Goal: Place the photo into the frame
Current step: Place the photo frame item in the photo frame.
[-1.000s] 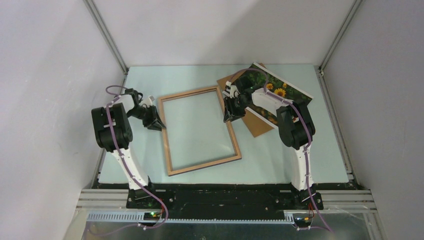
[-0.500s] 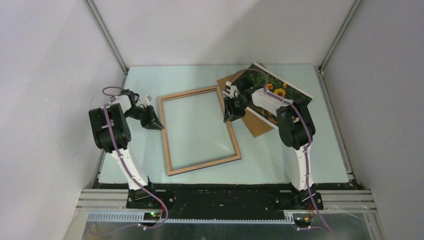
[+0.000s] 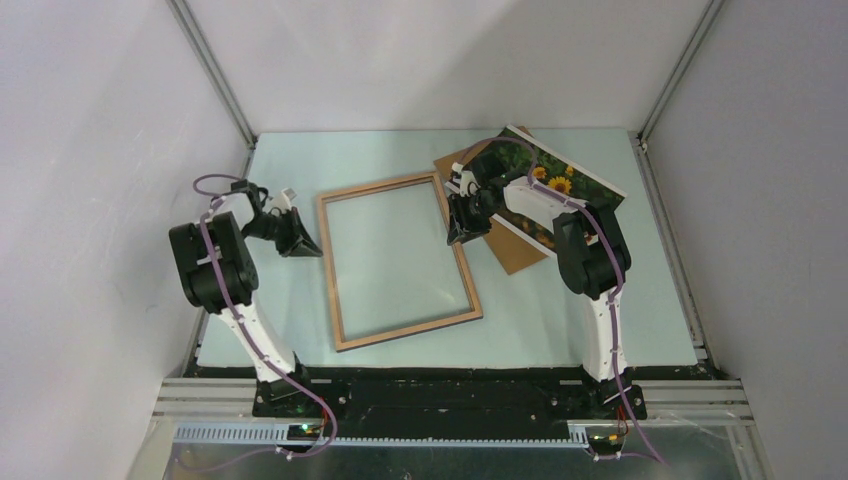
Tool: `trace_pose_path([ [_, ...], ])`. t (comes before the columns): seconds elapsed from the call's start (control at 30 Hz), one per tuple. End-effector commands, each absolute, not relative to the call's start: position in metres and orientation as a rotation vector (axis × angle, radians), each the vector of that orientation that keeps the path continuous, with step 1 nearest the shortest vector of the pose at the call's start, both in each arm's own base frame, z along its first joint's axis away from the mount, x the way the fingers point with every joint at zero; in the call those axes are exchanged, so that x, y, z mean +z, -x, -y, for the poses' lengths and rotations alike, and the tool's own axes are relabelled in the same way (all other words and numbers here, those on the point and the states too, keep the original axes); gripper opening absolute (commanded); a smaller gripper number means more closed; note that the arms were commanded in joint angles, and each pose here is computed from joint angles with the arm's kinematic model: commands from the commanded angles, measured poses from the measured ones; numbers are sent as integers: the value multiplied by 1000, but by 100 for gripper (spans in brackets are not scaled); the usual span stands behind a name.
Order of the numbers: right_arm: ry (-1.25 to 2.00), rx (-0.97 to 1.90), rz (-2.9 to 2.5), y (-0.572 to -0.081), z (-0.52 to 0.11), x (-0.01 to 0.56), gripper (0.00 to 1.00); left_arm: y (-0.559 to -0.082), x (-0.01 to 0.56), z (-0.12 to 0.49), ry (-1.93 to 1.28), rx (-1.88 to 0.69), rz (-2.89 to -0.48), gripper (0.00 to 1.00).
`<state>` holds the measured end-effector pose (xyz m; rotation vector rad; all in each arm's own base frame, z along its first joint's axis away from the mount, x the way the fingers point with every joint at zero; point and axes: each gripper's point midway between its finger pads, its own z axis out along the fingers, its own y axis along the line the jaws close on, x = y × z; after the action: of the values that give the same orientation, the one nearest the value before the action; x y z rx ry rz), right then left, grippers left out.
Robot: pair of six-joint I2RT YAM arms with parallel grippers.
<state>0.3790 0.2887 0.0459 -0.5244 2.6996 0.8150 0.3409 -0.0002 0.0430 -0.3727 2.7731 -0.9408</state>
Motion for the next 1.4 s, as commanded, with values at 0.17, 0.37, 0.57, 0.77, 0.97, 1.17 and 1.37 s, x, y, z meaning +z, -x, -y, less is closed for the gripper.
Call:
trace_pose_path([
  [0.17,547,838,-2651,-376,-292,64,47,-345,80,11,269,-1072,-2635,0],
  [0.37,550,831,-2643,-376,-289,66,47,-349,65,0,313,-1040,-2674,2],
  [0.57,549,836,-2646,-375,-289,63,47,-350,52,-26,343,-929,-2707,0],
  [0.77,557,837,-2652,-373,-292,60,47,-343,35,-47,379,-856,-2756,8],
  [0.97,569,828,-2652,-371,-294,59,47,-343,29,-48,365,-869,-2764,43],
  [1.17,575,822,-2653,-370,-294,59,47,-342,30,-40,339,-953,-2736,60],
  [1.37,583,822,-2652,-369,-296,58,46,-338,26,-31,332,-1042,-2720,66],
])
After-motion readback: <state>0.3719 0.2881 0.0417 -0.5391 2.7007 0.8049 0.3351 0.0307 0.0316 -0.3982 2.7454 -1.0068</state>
